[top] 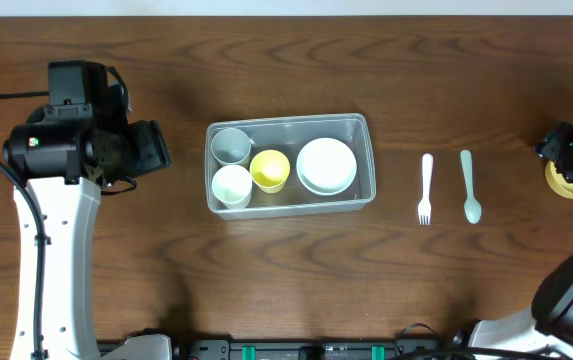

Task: Pack container
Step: 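Move right gripper to the yellow bowl and grasp its rim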

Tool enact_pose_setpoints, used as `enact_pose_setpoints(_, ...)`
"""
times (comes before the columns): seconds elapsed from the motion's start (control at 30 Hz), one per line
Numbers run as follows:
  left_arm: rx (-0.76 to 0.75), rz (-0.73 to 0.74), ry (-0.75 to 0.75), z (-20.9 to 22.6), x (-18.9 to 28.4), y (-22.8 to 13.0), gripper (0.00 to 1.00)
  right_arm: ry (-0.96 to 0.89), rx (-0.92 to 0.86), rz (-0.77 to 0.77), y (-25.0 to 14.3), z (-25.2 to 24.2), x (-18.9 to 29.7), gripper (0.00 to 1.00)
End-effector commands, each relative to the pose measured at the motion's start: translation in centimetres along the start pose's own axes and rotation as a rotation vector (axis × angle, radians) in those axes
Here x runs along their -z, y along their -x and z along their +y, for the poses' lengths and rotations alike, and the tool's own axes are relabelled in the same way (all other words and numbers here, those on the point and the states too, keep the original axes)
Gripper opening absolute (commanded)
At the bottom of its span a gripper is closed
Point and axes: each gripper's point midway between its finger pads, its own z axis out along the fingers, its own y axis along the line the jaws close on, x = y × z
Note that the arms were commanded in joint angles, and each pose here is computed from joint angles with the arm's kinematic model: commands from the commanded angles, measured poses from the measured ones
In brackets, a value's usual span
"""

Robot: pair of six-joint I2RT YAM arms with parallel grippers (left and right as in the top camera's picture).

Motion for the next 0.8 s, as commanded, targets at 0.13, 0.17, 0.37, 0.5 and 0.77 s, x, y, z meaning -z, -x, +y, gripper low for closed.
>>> enact_pose_setpoints(0.13,0.010,0.011,-0.005,0.0,-0.1,-0.2,0.68,-0.006,0.076,0.083,-1.8,-0.7,-5.0,0.73)
enact_pose_setpoints(0.17,0.010,0.011,-0.005,0.0,-0.1,-0.2,0.68,-0.008,0.083,0.092,-2.0,-0.7,-5.5,0.73)
enact_pose_setpoints(0.37,0.011,0.011,-0.005,0.0,-0.1,-0.2,0.68,-0.017,0.120,0.133,-3.2,-1.0,-7.7,0.67)
enact_pose_setpoints(0.5,0.010,0.011,-0.005,0.0,-0.1,-0.2,0.68,-0.019,0.116,0.142,-3.5,-1.1,-8.3,0.36)
enact_pose_setpoints(0.77,0.011,0.012,-0.005,0.0,-0.1,-0.3,0.68,-0.011,0.114,0.141,-3.4,-0.9,-8.3,0.07)
